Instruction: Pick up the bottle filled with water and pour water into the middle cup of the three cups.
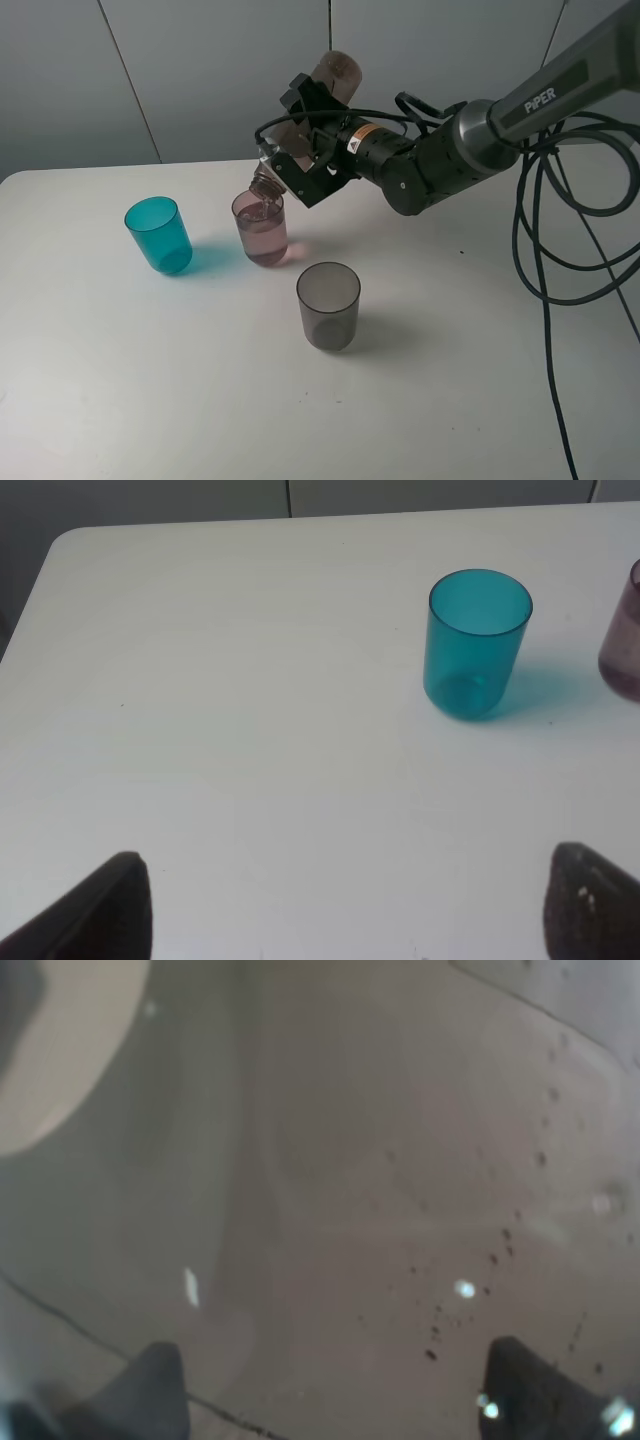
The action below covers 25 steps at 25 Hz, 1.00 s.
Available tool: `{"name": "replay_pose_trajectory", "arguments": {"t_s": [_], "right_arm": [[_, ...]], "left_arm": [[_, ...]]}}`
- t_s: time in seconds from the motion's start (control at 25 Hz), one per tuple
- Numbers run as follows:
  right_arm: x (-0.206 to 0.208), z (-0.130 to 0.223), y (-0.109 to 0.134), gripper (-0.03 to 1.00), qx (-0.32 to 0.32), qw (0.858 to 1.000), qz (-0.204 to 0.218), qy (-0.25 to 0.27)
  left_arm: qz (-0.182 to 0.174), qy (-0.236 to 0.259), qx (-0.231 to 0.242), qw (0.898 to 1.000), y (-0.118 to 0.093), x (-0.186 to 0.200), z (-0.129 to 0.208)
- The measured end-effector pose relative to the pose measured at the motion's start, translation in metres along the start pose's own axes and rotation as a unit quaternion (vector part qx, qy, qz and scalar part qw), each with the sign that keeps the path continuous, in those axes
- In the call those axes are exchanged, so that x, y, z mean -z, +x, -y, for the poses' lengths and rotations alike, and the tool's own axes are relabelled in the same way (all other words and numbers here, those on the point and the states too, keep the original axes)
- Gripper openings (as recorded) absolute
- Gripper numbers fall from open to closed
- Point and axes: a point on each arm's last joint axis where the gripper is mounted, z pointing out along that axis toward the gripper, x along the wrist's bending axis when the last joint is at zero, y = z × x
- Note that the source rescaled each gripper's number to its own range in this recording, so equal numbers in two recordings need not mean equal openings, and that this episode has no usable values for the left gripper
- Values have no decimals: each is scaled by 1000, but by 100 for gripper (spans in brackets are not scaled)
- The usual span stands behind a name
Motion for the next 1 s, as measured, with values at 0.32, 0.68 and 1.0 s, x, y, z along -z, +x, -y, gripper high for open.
{"name": "replay_pose_trajectory", "arguments": {"t_s": [0.32,0.68,1.0], "right_arm": [[0,0,2,1,-139,990,-21,-1],[6,18,-13,1,-484,873,-11,59],[50,41,-35,1,-627,777,15,62]], "left_arm": [[0,0,0,1000,0,0,0],[0,0,0,1000,0,0,0],[0,0,0,1000,0,0,0]]}}
